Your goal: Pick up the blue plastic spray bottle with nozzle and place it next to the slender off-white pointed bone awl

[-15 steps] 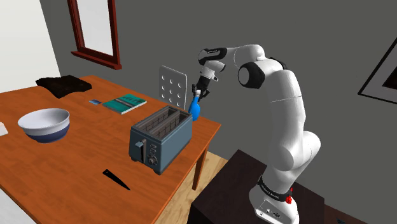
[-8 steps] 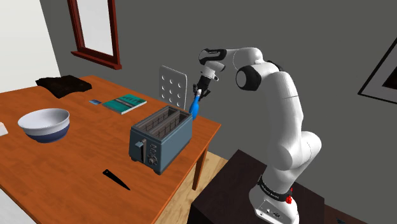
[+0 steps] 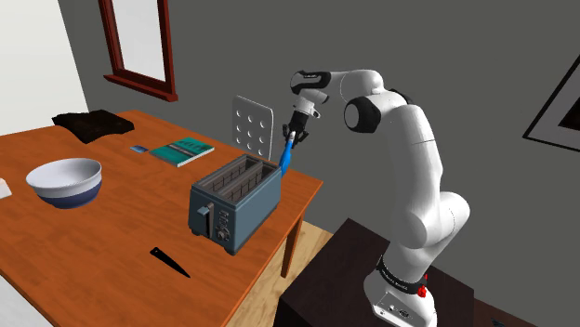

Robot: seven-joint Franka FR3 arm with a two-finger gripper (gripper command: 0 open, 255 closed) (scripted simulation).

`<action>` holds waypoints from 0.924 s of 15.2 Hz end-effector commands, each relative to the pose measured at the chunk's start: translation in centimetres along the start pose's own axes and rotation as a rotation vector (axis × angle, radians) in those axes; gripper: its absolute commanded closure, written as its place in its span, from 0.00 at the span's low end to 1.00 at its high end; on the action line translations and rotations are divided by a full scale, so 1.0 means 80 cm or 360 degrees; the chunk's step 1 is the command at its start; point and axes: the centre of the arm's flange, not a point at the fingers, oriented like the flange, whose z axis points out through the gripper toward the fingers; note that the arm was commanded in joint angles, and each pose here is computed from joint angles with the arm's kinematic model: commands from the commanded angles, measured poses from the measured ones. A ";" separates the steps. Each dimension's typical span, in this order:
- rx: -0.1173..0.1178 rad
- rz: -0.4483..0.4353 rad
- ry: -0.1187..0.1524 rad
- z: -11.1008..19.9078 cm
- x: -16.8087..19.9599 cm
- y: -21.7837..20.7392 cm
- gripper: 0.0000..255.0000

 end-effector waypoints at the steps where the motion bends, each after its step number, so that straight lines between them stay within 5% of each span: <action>1: -0.0033 0.0006 -0.0031 0.004 -0.005 -0.001 1.00; 4: -0.0033 0.0006 -0.0031 -0.013 -0.013 -0.001 1.00; 14: -0.0033 0.0006 -0.0031 0.004 -0.176 0.023 1.00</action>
